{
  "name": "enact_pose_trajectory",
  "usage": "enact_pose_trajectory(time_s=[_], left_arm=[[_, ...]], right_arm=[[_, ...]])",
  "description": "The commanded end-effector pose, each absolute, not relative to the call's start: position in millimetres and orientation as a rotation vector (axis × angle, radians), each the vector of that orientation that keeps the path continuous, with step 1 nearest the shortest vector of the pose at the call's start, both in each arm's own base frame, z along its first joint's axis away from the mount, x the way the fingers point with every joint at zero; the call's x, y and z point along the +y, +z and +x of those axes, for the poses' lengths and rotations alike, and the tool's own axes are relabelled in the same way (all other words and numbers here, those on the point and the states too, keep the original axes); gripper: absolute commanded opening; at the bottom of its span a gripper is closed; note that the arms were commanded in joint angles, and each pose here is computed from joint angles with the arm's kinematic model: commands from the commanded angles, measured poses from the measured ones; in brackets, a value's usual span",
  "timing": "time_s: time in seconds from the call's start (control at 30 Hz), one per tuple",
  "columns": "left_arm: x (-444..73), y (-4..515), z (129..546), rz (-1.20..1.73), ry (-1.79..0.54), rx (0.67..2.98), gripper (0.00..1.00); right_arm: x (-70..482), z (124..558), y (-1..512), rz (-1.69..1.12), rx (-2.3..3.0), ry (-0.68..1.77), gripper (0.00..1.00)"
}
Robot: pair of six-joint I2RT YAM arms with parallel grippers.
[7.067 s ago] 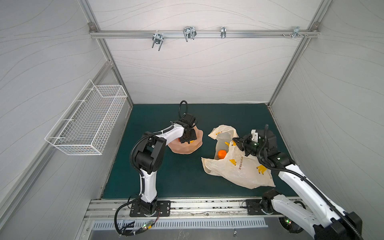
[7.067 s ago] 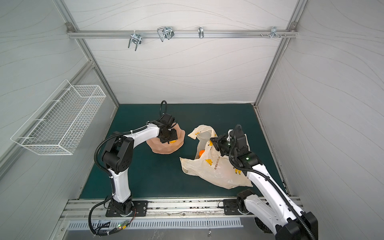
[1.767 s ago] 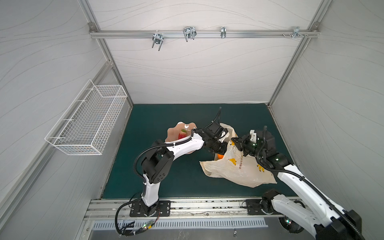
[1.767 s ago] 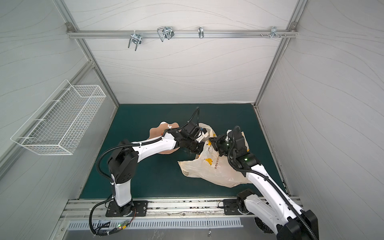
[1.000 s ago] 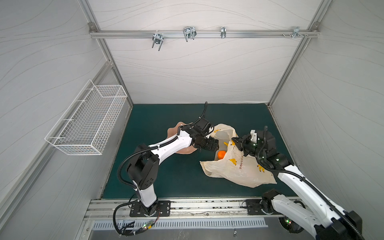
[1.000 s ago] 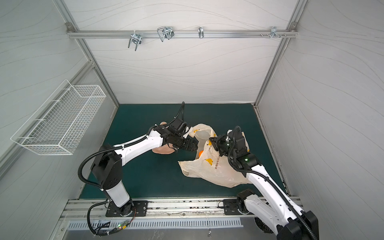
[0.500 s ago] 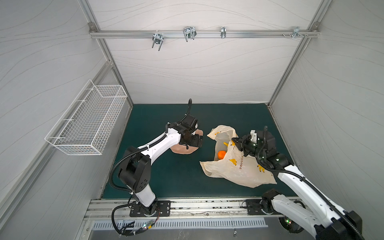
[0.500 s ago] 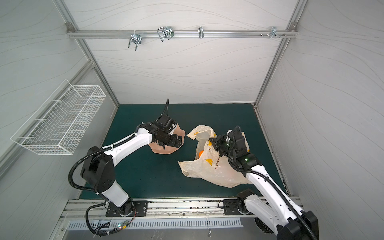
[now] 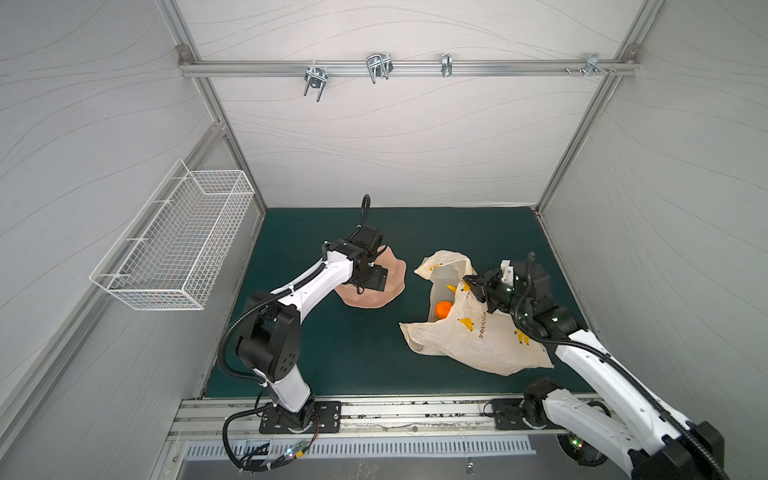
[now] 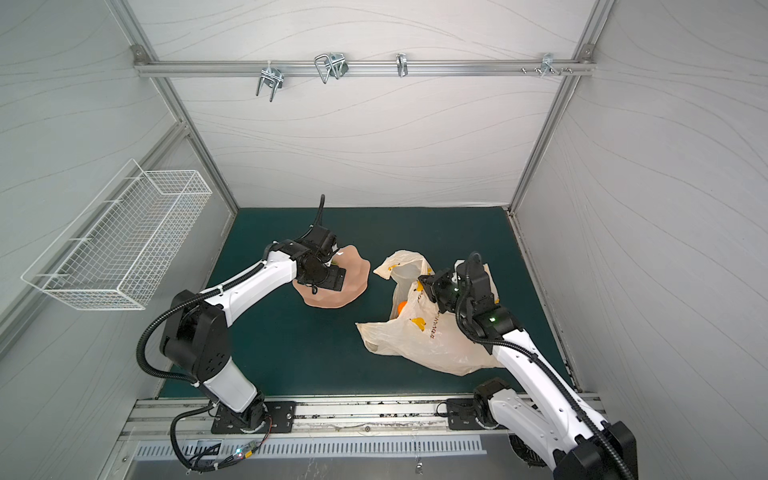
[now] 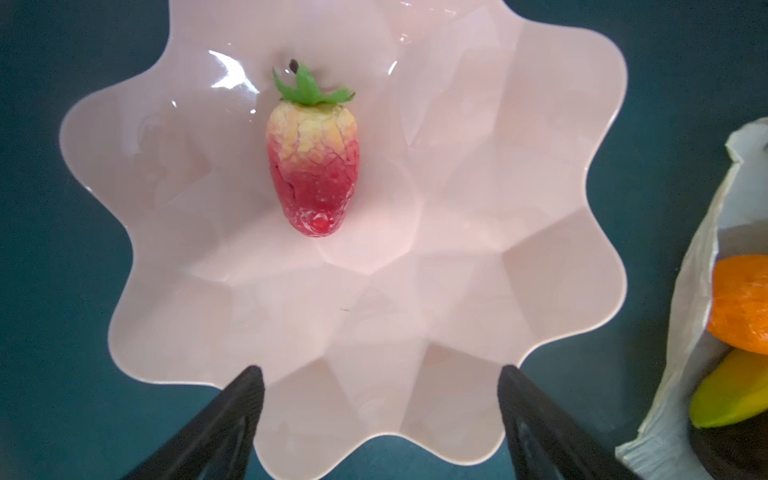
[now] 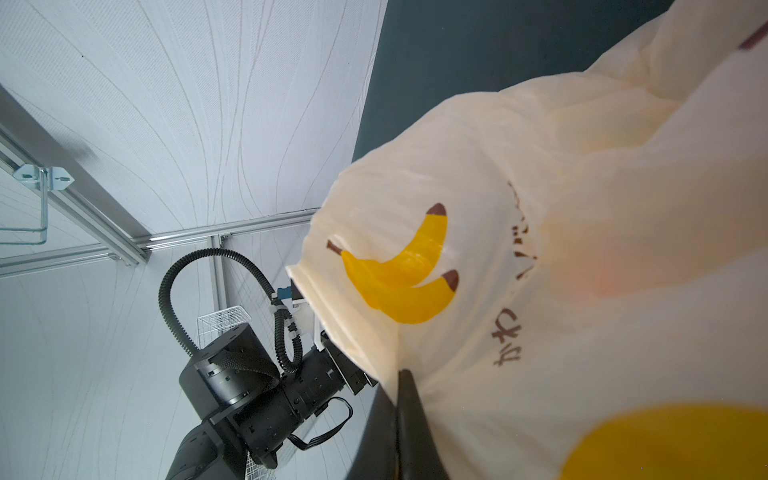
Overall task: Place the fruits into the plastic bag
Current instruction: 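Move the left gripper back over the bowl toward the pale strawberry, then lower the left gripper around the pale strawberry in the bowl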
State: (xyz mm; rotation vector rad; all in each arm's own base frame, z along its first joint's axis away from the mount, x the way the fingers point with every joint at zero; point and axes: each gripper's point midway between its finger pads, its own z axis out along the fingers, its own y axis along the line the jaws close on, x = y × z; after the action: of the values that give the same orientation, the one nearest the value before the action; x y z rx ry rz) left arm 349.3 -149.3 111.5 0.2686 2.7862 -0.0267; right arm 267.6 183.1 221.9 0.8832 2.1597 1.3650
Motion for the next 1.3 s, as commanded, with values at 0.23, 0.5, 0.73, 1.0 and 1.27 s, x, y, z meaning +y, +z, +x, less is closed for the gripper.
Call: enact_pose_trajectory(time_s=[0.23,0.5,0.73,1.0,1.27], left_arm=[[-131,89,390,0.260,0.156,2.795,0.82],[-131,72,420,0.249,0.236,2.799,0.78],[-131,60,439,0.235,0.278,2.818,0.73],[-130,49,444,0.240,0.295,2.839,0.62],[-129,41,437,0.231,0.278,2.867,0.47]], right_arm=[[182,266,223,0.891,2.171,1.360,0.00],[180,264,222,0.894,2.171,1.355,0.00],[178,262,222,0.897,2.170,1.350,0.00],[175,261,221,0.904,2.162,1.347,0.00],[176,261,222,0.905,2.160,1.353,0.00]])
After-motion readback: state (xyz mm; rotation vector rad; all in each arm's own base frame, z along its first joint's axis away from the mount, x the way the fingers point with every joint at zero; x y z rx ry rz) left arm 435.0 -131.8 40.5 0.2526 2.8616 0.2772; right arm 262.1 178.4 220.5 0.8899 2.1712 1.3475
